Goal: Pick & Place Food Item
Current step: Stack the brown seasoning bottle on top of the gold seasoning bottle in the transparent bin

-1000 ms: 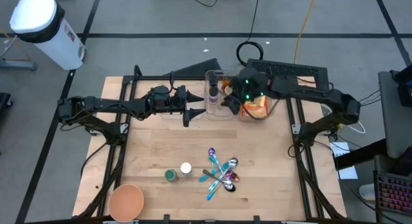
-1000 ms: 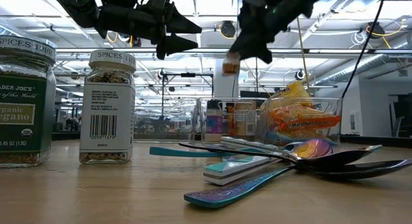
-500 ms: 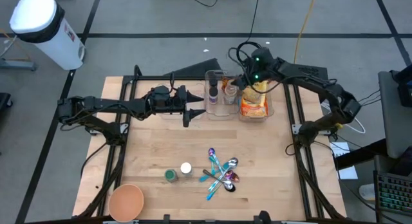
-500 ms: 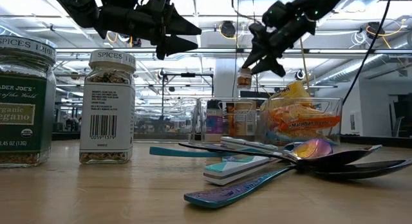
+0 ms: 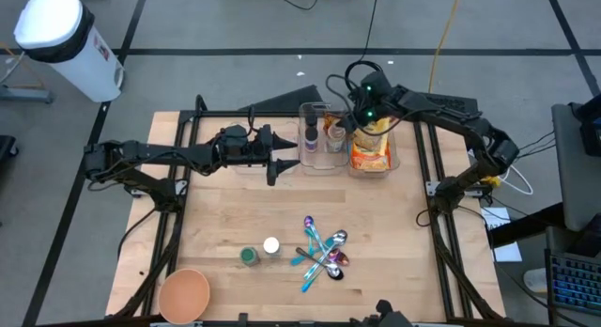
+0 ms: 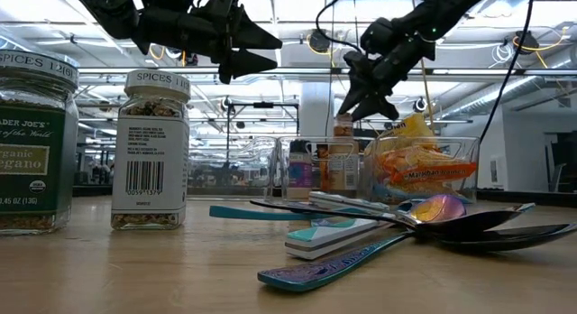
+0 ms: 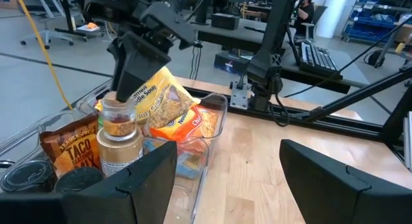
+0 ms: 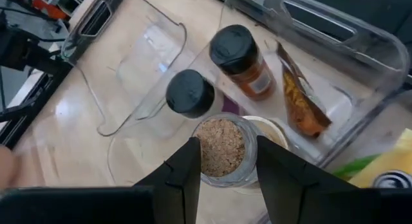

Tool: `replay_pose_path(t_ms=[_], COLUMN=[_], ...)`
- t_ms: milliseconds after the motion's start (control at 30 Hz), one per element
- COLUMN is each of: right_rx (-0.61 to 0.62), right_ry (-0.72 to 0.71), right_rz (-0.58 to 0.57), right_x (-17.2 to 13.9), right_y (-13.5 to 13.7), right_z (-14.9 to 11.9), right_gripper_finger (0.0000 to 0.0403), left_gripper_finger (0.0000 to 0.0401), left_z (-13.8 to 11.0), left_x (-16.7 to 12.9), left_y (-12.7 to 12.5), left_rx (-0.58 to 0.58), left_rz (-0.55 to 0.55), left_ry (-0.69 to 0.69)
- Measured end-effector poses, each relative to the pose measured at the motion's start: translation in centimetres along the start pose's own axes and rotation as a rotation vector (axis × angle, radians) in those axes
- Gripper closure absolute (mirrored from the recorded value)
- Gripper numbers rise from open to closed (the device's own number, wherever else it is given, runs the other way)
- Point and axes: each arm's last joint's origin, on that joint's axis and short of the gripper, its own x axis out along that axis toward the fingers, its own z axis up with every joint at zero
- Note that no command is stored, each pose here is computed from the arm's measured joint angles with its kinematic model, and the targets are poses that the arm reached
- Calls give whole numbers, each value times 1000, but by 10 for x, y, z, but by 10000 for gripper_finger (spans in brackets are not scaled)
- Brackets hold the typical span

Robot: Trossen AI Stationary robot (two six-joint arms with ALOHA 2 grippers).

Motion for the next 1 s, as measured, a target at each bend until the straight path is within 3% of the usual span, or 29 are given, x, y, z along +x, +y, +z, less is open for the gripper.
replay_pose_path(t_ms=[500,733,1000], right_rx=[-2,-9,-20], right_ry=[16,3,-14], right_rz=[-7,1,10], right_x=[-1,4,7], right_y=[-2,-6,-7], right_z=[-1,-7,-9], right_gripper_finger=[288,219,207], left_gripper_finger=[118,118,118], left_z=[0,0,0], left_x=[0,0,0], left_y=[0,0,0], left_rx=[0,0,0], left_rz=[0,0,0], left_ry=[0,0,0])
